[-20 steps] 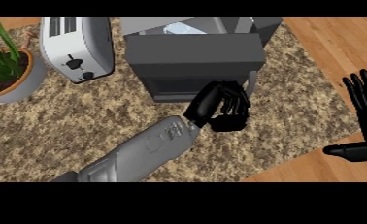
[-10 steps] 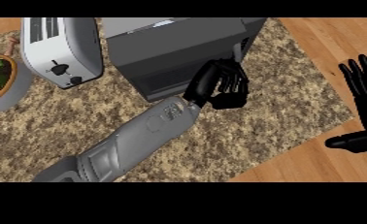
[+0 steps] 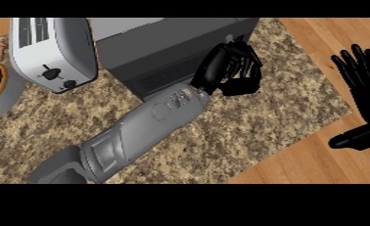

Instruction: Pick up the milk, place it into the microwave and close the microwave

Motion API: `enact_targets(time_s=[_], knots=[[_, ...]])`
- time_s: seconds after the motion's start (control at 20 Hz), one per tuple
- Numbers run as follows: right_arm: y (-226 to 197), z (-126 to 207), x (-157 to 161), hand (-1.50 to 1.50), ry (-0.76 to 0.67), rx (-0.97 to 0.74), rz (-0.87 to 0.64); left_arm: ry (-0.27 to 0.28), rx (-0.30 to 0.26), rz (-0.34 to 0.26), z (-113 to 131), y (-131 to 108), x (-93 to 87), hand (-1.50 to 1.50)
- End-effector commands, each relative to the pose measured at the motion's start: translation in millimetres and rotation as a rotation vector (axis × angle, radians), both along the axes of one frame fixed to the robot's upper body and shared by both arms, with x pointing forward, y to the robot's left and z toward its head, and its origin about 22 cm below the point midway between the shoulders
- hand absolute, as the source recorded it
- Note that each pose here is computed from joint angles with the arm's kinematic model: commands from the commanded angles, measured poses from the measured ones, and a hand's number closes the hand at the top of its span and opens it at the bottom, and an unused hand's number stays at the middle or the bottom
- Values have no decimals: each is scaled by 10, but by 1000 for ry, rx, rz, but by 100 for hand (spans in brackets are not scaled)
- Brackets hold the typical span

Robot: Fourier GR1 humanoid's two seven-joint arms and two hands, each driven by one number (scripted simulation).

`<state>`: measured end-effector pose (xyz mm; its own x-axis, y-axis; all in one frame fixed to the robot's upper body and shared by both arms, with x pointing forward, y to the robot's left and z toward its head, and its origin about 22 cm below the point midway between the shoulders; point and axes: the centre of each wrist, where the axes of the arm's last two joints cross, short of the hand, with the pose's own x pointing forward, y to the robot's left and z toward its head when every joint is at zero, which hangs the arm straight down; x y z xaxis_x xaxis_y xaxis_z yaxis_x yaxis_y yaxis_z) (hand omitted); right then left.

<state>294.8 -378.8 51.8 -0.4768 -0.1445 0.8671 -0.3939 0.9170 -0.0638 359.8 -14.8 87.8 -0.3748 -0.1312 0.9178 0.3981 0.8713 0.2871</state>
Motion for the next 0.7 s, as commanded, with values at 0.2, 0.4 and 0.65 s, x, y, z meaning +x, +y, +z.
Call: enact_targets(time_s=[0.2, 0.4, 0.65], knots=[[173, 318, 131, 150, -61, -65, 225, 0, -16, 5, 105, -104, 35, 150], [401, 481, 151, 150, -89, -142, 395, 3, -14, 4, 119, -110, 48, 150], [597, 597, 144, 150, -112, -159, 479, 14, -18, 20, 121, -103, 70, 150]])
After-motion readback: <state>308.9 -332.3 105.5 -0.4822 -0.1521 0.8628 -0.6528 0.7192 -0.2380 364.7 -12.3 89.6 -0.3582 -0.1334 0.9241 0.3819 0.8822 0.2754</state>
